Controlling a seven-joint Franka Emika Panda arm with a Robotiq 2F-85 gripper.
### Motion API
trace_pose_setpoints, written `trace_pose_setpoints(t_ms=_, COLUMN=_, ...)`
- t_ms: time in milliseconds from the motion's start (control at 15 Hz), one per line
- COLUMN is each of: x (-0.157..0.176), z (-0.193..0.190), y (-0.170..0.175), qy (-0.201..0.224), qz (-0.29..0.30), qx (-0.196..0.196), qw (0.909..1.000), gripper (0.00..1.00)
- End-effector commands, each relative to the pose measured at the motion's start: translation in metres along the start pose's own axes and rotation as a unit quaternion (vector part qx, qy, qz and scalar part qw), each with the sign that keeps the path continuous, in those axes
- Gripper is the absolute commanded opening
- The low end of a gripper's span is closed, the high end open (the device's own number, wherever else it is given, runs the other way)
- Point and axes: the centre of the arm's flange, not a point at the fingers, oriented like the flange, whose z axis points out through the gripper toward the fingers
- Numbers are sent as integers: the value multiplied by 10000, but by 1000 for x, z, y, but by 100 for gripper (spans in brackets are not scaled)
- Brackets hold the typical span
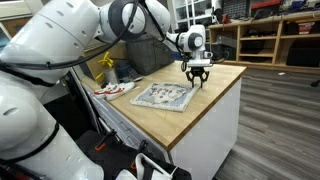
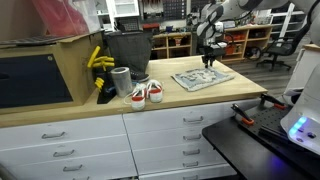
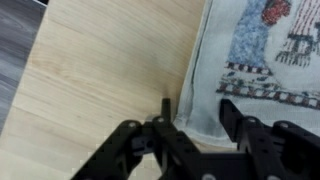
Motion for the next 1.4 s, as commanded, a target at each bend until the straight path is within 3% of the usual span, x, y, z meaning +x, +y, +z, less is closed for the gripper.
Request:
trace_pose_setpoints(t_ms=0, x=6, z=1, y=3, qy=-74, qz=-58, qx=45, qw=9999, gripper=21)
trace_pose_setpoints(t_ms=133, x=5, z=1, y=0, qy=-60, qz=-73, qx=58, qw=9999, gripper=6)
trace_pose_setpoints(t_ms=267, x=4, z=0, y=-6, qy=-60, qz=-107, qx=93, qw=9999, gripper=0)
trace_pose_setpoints(t_ms=600, x=0, z=-17, y=-16, qy=29, qz=34, qx=16, qw=10000, gripper=1)
trace_pose_setpoints(t_ms=1333, x=-3, z=-103, y=-71, qy=569, qz=-245, qx=-331, qw=9975, gripper=1)
